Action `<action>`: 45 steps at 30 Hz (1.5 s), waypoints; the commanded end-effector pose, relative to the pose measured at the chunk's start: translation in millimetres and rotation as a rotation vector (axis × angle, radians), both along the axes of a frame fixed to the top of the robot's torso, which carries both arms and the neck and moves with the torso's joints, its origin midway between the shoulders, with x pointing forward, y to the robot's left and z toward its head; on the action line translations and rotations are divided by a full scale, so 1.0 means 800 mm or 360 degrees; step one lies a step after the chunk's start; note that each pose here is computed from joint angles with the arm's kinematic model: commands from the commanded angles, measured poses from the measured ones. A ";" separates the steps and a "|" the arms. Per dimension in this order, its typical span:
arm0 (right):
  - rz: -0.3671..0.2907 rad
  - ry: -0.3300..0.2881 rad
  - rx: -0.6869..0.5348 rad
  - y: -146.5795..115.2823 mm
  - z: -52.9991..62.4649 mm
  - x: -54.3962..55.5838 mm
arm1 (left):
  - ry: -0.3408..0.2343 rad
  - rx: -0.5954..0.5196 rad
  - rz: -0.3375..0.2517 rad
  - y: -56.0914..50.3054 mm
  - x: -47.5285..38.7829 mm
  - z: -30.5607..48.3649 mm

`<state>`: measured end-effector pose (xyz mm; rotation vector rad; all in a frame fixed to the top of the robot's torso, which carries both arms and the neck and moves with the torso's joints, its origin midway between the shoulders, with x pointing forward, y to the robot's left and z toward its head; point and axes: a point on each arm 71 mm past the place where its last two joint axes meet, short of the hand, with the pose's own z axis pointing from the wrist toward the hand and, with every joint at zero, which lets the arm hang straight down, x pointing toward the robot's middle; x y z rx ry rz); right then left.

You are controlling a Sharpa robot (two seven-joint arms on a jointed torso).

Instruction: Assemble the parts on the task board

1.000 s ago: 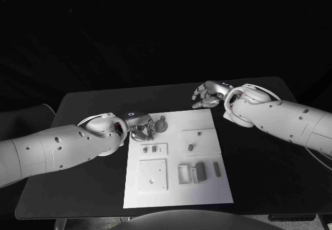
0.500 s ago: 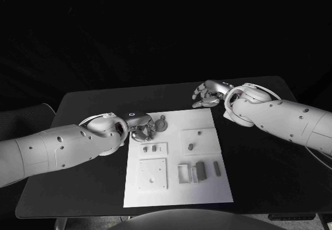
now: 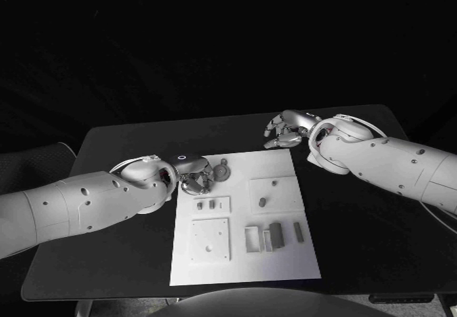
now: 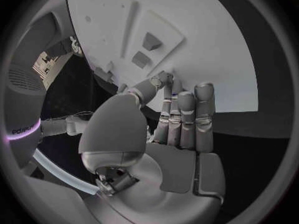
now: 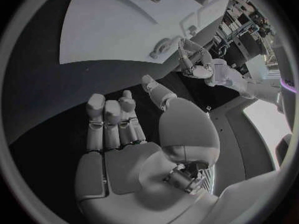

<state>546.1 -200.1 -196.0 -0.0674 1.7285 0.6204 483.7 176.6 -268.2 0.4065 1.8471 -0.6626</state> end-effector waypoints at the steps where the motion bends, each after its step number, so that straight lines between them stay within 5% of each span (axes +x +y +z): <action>1: 0.0019 0.0010 -0.0001 0.001 -0.001 -0.001 | 0.0032 0.0029 -0.0030 -0.003 -0.003 -0.0066; 45: 0.0018 0.0010 -0.0001 0.001 0.000 -0.001 | 0.0061 0.0033 -0.0057 -0.006 -0.006 -0.0089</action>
